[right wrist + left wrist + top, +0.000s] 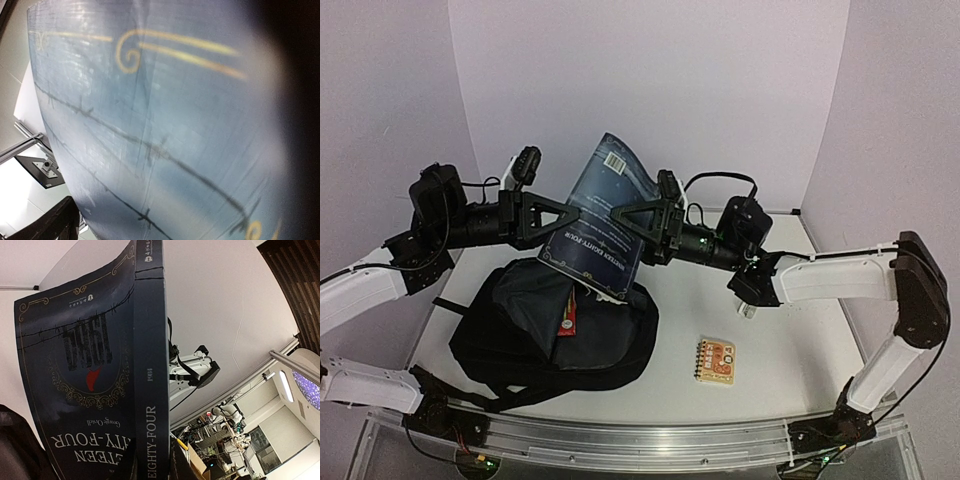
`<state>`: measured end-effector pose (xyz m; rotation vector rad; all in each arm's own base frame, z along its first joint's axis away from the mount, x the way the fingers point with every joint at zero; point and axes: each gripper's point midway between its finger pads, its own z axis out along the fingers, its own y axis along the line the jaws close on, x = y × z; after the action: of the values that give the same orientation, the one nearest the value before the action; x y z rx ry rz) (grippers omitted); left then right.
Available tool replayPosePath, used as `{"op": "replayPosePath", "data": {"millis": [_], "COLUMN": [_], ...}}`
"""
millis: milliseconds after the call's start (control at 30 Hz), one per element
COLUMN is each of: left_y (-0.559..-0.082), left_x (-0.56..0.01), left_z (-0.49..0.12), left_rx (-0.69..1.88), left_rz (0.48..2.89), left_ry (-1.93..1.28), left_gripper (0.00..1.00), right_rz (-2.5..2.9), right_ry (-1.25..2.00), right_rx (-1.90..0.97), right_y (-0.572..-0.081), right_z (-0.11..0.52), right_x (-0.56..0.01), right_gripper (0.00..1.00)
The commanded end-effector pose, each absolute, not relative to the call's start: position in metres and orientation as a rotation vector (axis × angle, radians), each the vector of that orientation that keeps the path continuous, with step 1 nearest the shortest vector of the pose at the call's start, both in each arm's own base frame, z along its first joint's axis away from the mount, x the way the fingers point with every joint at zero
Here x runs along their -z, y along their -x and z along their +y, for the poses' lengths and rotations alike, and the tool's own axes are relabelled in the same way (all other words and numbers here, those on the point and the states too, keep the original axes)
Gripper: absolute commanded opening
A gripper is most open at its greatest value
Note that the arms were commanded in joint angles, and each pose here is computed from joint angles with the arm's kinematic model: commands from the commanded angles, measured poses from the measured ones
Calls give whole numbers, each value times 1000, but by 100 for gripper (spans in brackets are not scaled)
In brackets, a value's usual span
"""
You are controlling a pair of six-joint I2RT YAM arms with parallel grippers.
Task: Pack the student bag
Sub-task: Pick up the book from the center of the board.
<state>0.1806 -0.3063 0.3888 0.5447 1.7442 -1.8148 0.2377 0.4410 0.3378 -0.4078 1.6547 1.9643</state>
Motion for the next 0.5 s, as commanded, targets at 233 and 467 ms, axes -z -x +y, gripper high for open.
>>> {"op": "replayPosePath", "data": {"millis": [233,467], "left_y": [-174,-170], "left_x": [-441,-388], "left_z": [-275,-281], "left_rx": [1489,1439], "left_rz": [1695,1913], "left_ry": [-613,-716], "left_gripper": [0,0], "right_rz": [1741,1866], "right_ry": [307,432], "right_rx": [-1599,-1254], "right_y": [-266,-266], "right_z": [387,341], "right_x": [-329,-328], "right_gripper": [98,98]}}
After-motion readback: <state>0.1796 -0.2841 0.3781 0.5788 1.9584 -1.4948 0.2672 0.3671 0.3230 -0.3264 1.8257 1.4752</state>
